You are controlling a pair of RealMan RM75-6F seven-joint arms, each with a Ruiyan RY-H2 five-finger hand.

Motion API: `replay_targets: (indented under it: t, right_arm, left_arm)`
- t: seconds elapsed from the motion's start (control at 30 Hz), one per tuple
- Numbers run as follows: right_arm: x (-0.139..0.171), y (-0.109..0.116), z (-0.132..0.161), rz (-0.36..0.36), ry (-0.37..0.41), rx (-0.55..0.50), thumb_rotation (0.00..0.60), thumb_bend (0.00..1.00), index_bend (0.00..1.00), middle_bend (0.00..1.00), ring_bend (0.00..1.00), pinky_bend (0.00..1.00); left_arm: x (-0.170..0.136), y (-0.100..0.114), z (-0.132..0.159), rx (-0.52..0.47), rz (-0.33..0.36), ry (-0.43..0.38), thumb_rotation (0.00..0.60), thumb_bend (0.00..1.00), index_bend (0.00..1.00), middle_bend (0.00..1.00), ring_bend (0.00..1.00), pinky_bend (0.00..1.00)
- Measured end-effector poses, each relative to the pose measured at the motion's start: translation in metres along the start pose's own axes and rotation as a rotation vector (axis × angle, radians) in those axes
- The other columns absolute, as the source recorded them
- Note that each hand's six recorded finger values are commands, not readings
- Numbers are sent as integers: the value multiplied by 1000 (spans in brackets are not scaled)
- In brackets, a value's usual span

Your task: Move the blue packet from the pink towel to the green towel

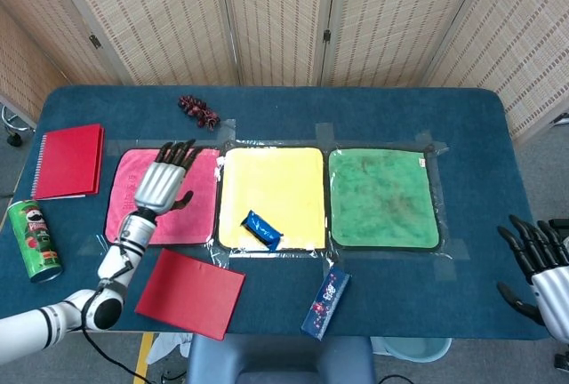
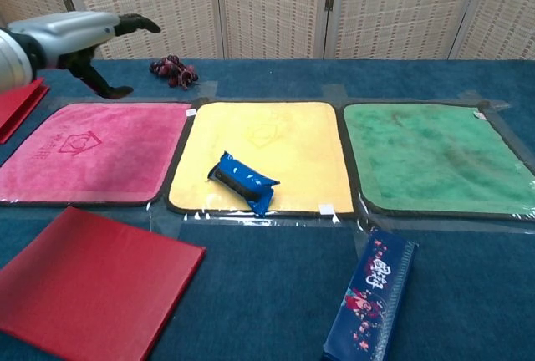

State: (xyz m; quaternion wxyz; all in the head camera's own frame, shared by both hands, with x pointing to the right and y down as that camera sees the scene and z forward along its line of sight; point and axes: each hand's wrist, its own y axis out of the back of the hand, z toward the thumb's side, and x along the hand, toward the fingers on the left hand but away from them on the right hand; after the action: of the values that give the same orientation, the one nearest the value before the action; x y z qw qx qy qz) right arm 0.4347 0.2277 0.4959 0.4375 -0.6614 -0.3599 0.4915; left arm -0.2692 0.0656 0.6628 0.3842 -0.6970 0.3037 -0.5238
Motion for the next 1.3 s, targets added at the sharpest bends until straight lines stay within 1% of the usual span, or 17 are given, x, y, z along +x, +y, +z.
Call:
replay_targets:
  t: [0.17,0.33,0.47,0.57,0.73,0.83,0.93,1.1,1.2,1.3]
  right_arm:
    - [-20,-3,21,52,114,30,600,309,0,0,75,0]
    - [-46,-11,48,124,240,49,600,310,20,26,81,2]
    - [-68,-19,67,183,328,64,600,310,63,70,100,18]
    - [-88,-28,82,231,387,80,600,310,87,85,108,18]
    - [-124,-43,115,308,506,124,600,310,167,137,142,35]
    - [-142,-52,137,349,576,165,600,310,188,150,150,36]
    - [-158,-59,160,374,647,213,600,310,210,158,153,36]
    - [-181,-70,197,391,752,288,600,311,223,160,151,36]
    - [-192,-80,216,399,814,350,600,311,223,162,151,36]
    - [-203,-92,232,394,875,440,600,310,223,162,147,36]
  left_arm:
    - [-29,16,-36,-32,51,64,600,415,0,0,0,13]
    - [-57,27,-62,-7,85,90,600,418,0,0,0,13]
    - [-77,32,-75,17,102,102,600,429,2,0,0,13]
    - [-91,34,-83,23,112,110,600,434,7,0,0,13]
    - [-113,34,-91,27,103,117,600,435,10,0,0,13]
    - [-122,35,-93,31,97,119,600,434,11,0,0,13]
    - [-128,36,-95,33,95,122,600,435,12,0,0,13]
    - [-135,37,-98,24,94,134,600,434,14,0,0,13]
    - [-140,36,-101,20,89,141,600,434,14,0,0,13]
    - [-144,36,-104,17,82,149,600,435,14,0,0,13]
